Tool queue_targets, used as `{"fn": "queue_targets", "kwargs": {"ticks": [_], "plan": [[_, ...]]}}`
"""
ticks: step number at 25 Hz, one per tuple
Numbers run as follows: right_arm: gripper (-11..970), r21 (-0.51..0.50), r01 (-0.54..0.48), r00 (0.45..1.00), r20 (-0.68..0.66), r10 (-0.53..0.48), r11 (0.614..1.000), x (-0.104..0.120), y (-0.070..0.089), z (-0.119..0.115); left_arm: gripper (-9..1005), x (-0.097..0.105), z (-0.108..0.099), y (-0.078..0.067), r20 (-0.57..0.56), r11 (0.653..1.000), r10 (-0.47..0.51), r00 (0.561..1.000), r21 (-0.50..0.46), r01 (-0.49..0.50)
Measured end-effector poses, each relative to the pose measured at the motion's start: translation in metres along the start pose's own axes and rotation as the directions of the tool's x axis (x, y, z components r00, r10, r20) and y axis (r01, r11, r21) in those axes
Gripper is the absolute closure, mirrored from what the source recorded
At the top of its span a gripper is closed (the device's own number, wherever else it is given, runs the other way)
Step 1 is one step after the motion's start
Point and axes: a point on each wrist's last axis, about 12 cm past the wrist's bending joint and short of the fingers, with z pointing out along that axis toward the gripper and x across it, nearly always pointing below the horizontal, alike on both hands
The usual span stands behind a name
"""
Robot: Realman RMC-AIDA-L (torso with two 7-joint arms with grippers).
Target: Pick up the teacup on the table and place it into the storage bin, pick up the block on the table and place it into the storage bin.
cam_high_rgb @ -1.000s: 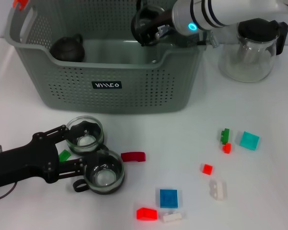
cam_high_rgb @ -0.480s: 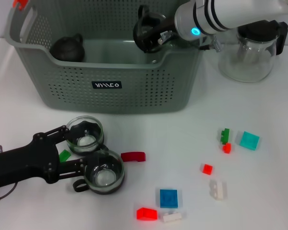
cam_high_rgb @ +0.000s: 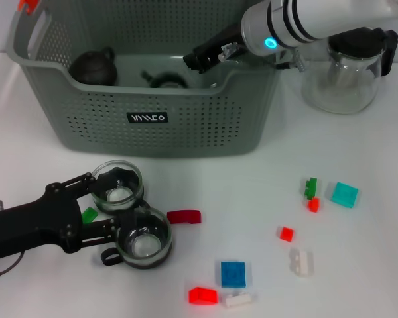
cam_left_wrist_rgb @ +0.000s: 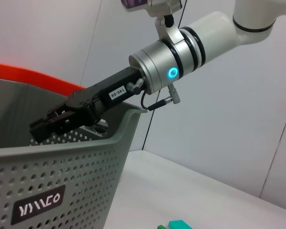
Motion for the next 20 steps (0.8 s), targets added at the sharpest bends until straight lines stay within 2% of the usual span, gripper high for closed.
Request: {"fn": "queue_targets", "kwargs": {"ticks": [6,10,11,14,17,20], "plan": [[735,0.004,-0.020,0.999,0.029,0.020,1.000,-0.002,-0.004,-0.004,123,0.000,0.000,0.000,0.000,1.000,0.000,1.000,0.000,0.000],[581,-0.038,-0.067,0.983,0.168,0.073,0.997,-0.007,-0.011,-0.022,123,0.001,-0.001,-0.001,-0.001,1.000,-0.002,1.000,-0.002,0.002],[542,-0.075,-0.075,0.974,0.208,0.089,0.994,-0.007,-0.012,-0.028,123,0.001,-0.001,-0.001,-0.001,1.000,-0.003,1.000,-0.003,0.003],[531,-0.209,-0.065,0.931,0.340,0.135,0.976,0.000,-0.013,-0.052,123,0.001,-0.002,-0.001,-0.001,1.000,-0.004,1.000,-0.004,0.004],[523,-0.342,-0.003,0.880,0.444,0.165,0.940,0.020,-0.012,-0.077,124,0.001,-0.002,-0.001,-0.001,1.000,-0.004,1.000,-0.004,0.004],[524,-0.431,0.075,0.855,0.492,0.165,0.899,0.050,-0.006,-0.093,124,0.001,-0.002,0.000,-0.001,1.000,-0.002,1.000,-0.004,0.002]]}}
